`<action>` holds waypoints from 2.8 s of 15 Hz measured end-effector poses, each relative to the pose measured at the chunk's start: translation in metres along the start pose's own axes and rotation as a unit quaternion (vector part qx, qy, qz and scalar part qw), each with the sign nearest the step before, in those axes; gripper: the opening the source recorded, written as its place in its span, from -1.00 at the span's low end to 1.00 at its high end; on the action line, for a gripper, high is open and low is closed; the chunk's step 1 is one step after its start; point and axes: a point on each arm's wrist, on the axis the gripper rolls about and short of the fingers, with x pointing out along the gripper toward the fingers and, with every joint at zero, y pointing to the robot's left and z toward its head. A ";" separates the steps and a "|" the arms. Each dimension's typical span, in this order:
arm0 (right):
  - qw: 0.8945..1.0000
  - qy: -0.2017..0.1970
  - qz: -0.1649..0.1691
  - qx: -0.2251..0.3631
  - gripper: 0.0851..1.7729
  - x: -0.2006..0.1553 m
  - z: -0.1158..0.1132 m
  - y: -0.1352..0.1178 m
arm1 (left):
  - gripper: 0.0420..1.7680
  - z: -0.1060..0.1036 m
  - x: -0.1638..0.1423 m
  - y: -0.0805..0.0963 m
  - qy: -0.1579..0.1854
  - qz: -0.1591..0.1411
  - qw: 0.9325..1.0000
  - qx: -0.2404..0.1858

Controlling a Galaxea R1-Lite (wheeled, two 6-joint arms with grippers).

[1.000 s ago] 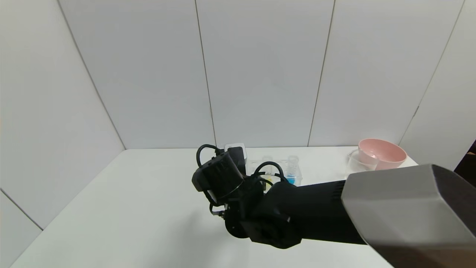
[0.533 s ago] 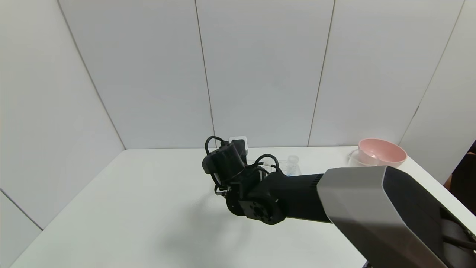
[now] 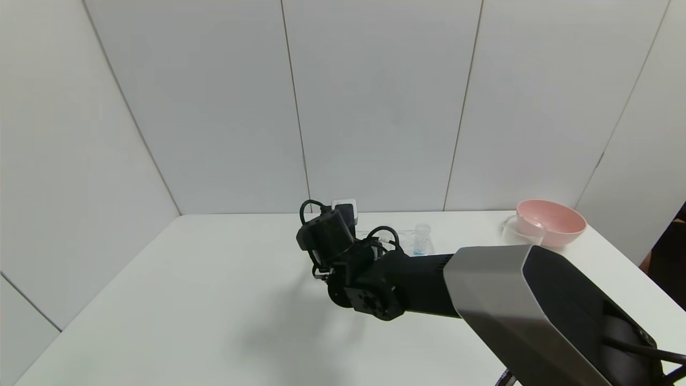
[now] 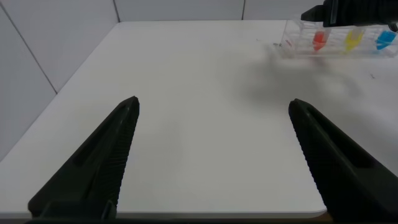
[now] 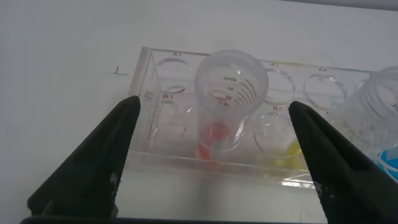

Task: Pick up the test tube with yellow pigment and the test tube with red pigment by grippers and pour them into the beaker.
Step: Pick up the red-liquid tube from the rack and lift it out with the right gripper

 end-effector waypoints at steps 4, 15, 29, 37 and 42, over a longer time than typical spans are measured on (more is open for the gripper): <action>1.000 -0.009 0.003 0.008 0.93 0.001 0.002 0.000 | 0.94 0.000 0.000 0.000 0.000 0.000 1.000 0.000; 1.000 -0.004 0.001 0.004 -0.52 -0.002 0.004 -0.001 | 0.94 0.000 0.000 0.000 0.000 0.000 1.000 0.000; 1.000 -0.019 0.009 -0.004 -0.52 -0.014 0.022 -0.002 | 0.94 0.000 0.000 0.000 0.000 0.000 1.000 0.000; 0.998 -0.063 0.026 -0.004 -0.52 -0.059 0.071 -0.005 | 0.94 0.000 0.000 0.000 0.000 0.000 1.000 0.000; 0.998 -0.062 0.030 -0.008 -0.52 -0.071 0.076 -0.010 | 0.94 0.000 0.000 0.000 0.000 0.000 1.000 0.000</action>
